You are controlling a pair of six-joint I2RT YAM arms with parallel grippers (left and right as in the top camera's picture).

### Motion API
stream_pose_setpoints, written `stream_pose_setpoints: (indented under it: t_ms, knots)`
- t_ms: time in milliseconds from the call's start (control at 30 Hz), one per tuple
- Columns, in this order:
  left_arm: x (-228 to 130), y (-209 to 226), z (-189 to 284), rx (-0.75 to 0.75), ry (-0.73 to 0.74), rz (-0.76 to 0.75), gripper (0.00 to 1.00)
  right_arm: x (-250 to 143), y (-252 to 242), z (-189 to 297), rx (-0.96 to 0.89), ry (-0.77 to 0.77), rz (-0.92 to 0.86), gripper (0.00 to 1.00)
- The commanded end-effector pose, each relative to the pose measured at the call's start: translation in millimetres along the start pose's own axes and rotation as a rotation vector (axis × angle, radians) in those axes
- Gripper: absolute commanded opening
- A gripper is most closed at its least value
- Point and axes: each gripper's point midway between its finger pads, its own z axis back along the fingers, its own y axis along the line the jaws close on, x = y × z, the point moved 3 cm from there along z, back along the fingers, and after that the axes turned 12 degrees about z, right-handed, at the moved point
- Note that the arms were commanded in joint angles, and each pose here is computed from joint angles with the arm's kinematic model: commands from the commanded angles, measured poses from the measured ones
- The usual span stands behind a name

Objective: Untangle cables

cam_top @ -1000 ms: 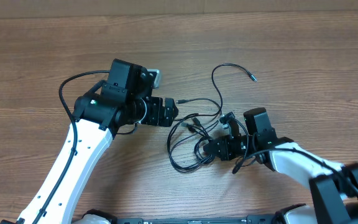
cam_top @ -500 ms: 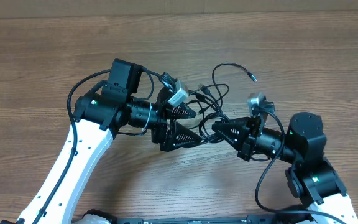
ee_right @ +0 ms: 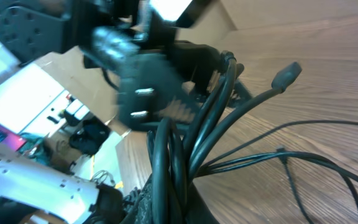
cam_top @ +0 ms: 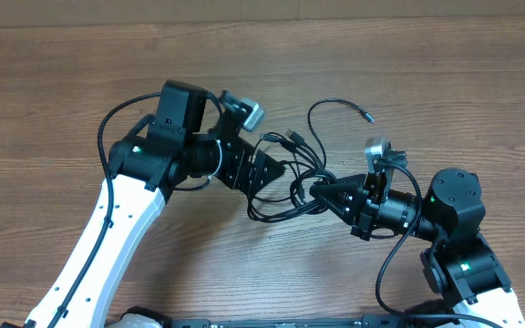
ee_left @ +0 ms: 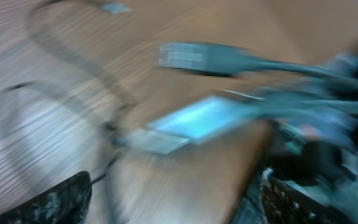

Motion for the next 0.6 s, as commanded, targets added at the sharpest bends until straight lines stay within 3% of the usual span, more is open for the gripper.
stream_pose_setpoints:
  t_ms: [0,33,100,167,200,267,467,500,533,567]
  knots:
    - [-3.5,-48.2,11.7,-0.321,0.002,-0.194,0.74,19.1,-3.1,4.9,-0.072,-0.059,-0.001,0.04]
    - [-4.0,-50.7,12.6,-0.340,0.003,-0.194,0.67,20.2,-4.7,5.4,-0.081,-0.065,-0.007,0.04]
    - [-5.3,-58.7,15.8,-0.401,0.001,-0.222,0.67,22.1,-6.7,6.9,-0.089,-0.073,-0.011,0.04]
    - [-6.9,-68.3,20.3,-0.478,-0.005,-0.262,0.80,26.1,-9.8,9.7,-0.100,-0.093,-0.049,0.04]
    - [-7.3,-72.8,21.8,-0.509,-0.007,-0.276,0.93,31.5,-7.7,10.6,-0.087,-0.114,-0.055,0.04]
    - [-8.6,-74.5,19.7,-0.507,0.000,-0.283,0.99,39.8,5.4,10.9,-0.009,-0.134,-0.040,0.04]
    - [-7.9,-99.3,8.8,-0.563,-0.011,-0.422,1.00,39.6,17.6,11.1,0.070,-0.117,-0.044,0.04]
    - [-8.3,-102.5,7.6,-0.571,-0.011,-0.437,1.00,39.4,17.6,11.1,0.070,-0.116,-0.045,0.04]
    - [-8.9,-106.8,5.8,-0.580,-0.011,-0.457,0.92,39.0,17.4,11.0,0.069,-0.115,-0.047,0.04]
    - [-9.3,-109.9,4.6,-0.587,-0.012,-0.472,0.72,39.0,17.3,11.0,0.069,-0.114,-0.047,0.04]
